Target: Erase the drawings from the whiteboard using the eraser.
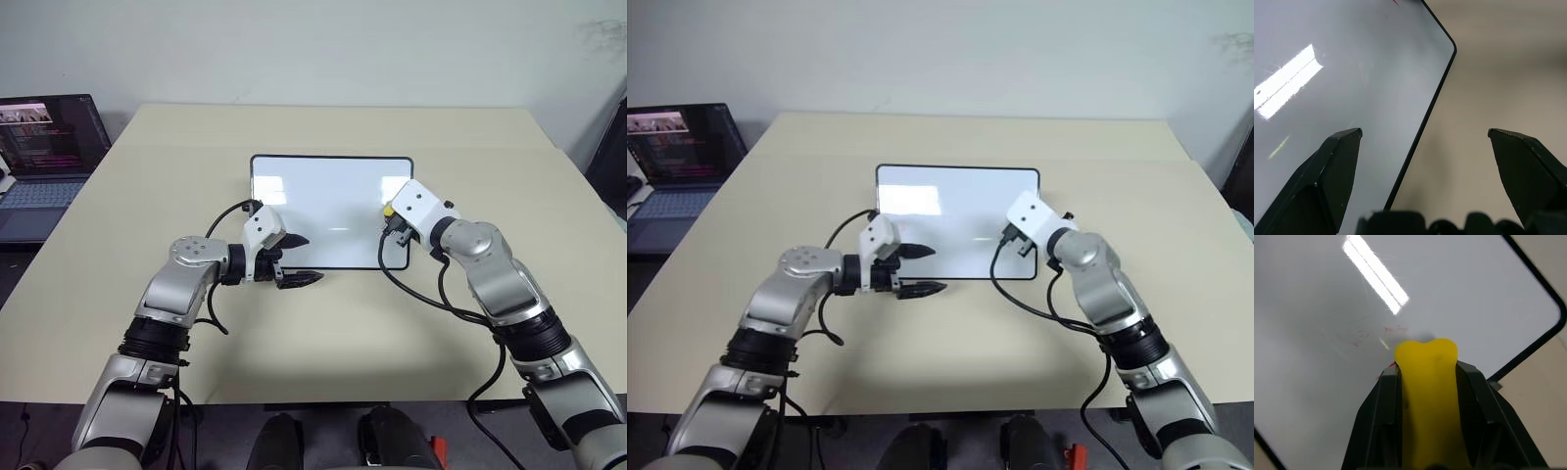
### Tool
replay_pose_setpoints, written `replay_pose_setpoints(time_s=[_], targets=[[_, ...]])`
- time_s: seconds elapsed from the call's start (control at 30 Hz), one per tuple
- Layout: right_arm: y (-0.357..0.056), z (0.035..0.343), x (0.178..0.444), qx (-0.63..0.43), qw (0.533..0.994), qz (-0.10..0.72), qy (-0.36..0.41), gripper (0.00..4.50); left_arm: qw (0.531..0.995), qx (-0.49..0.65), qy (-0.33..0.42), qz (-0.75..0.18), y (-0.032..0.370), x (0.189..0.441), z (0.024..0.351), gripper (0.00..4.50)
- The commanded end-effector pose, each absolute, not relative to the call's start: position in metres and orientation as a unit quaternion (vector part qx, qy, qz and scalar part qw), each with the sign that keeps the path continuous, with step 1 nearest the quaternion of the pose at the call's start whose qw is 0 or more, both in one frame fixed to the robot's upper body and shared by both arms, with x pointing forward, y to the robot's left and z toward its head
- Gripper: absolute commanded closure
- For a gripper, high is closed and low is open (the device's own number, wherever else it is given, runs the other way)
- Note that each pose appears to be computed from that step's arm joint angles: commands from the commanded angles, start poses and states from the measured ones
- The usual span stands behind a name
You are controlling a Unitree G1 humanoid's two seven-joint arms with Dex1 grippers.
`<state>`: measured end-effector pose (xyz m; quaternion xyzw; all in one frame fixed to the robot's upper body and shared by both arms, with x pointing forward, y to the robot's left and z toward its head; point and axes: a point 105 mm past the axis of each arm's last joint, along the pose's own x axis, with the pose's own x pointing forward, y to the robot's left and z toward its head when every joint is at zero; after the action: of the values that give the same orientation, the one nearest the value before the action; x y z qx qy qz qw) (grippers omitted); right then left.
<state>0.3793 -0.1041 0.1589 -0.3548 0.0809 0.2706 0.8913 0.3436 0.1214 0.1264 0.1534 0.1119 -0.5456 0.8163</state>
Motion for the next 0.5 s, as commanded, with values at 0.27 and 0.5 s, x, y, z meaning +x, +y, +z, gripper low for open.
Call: replay_pose_setpoints(time_s=[0.27, 0.5], targets=[[-0.119, 0.166, 0.392, -0.347, 0.907, 0.225, 0.076, 3.36, 0.811, 0.159, 0.095, -0.555, 0.117, 0.339, 0.136, 0.00], [-0.120, 0.164, 0.393, -0.345, 0.904, 0.239, 0.088, 3.36, 0.810, 0.159, 0.095, -0.557, 0.117, 0.338, 0.136, 0.00]])
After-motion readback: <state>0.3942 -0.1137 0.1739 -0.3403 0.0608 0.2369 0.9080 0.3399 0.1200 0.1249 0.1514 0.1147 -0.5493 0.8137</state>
